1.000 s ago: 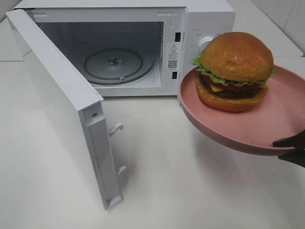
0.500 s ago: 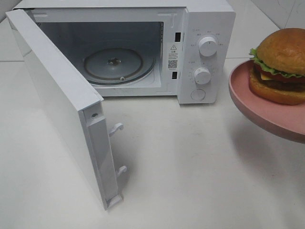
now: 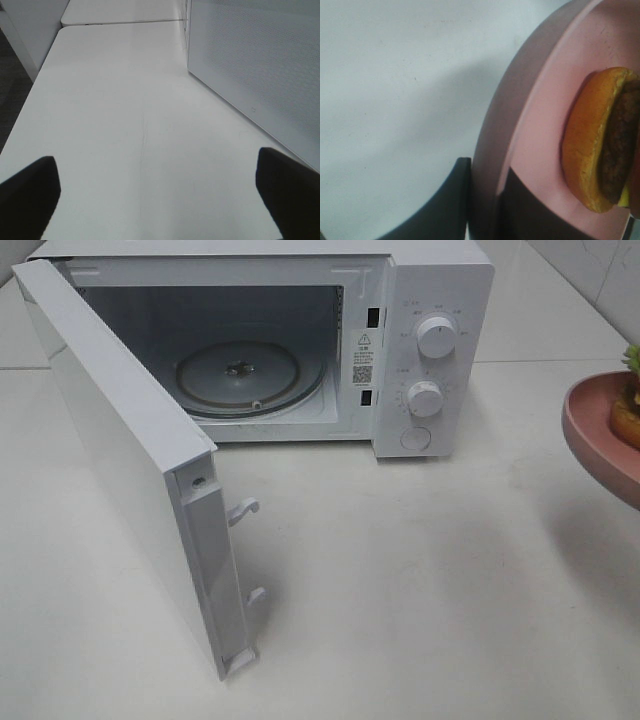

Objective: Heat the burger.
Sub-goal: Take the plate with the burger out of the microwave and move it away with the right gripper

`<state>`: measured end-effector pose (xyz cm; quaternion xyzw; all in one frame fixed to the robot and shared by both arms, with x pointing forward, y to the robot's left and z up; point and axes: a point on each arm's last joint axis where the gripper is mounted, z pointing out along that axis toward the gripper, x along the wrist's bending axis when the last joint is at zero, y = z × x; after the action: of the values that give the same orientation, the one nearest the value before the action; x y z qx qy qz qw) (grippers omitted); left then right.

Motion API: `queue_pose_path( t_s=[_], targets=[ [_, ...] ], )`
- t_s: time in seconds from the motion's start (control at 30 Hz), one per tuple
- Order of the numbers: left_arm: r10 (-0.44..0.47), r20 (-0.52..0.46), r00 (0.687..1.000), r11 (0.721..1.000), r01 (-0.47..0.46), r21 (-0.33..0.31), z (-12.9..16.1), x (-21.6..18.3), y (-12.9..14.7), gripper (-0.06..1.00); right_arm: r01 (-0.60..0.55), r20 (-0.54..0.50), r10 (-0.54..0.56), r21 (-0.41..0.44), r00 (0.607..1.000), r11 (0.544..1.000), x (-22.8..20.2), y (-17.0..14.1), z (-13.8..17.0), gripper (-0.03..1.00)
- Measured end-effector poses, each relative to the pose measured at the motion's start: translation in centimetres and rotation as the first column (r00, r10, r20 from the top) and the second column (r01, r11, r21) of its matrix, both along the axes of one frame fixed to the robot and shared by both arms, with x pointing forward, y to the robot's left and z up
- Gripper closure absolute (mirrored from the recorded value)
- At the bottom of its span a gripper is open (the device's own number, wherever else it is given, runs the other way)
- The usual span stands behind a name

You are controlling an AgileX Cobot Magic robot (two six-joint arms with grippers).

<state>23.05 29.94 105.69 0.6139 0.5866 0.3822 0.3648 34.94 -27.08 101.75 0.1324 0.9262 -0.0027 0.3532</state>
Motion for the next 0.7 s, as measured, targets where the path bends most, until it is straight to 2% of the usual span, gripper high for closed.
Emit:
queue_pose_path(
  t_s=[0.13,0.17,0.37,0.5,0.57,0.7],
  targets=[
    [0.0,0.0,1.0,1.0,0.0,0.0,0.0,0.0,0.0,-0.04,0.064,-0.007,-0.065,-0.029,0.998,0.997,0.3,-0.3,-0.2,0.83],
    [0.0,0.0,1.0,1.0,0.0,0.0,0.0,0.0,0.0,-0.04,0.118,-0.009,-0.118,-0.038,0.993,0.992,0.6,-0.3,-0.4,0.83],
    [0.0,0.0,1.0,1.0,0.0,0.0,0.0,0.0,0.0,-0.04,0.227,0.005,-0.227,-0.02,0.974,0.974,1.4,-0.2,-0.8,0.83],
    [0.0,0.0,1.0,1.0,0.0,0.0,0.0,0.0,0.0,-0.04,0.335,0.021,-0.335,0.016,0.942,0.942,2.2,0.0,-1.4,0.83],
    [0.0,0.0,1.0,1.0,0.0,0.0,0.0,0.0,0.0,-0.04,0.353,0.022,-0.353,0.019,0.935,0.936,2.4,0.1,-1.6,0.83],
    [0.0,0.0,1.0,1.0,0.0,0.0,0.0,0.0,0.0,-0.04,0.455,0.03,-0.457,0.048,0.889,0.889,3.4,0.5,-2.5,0.83]
  ],
)
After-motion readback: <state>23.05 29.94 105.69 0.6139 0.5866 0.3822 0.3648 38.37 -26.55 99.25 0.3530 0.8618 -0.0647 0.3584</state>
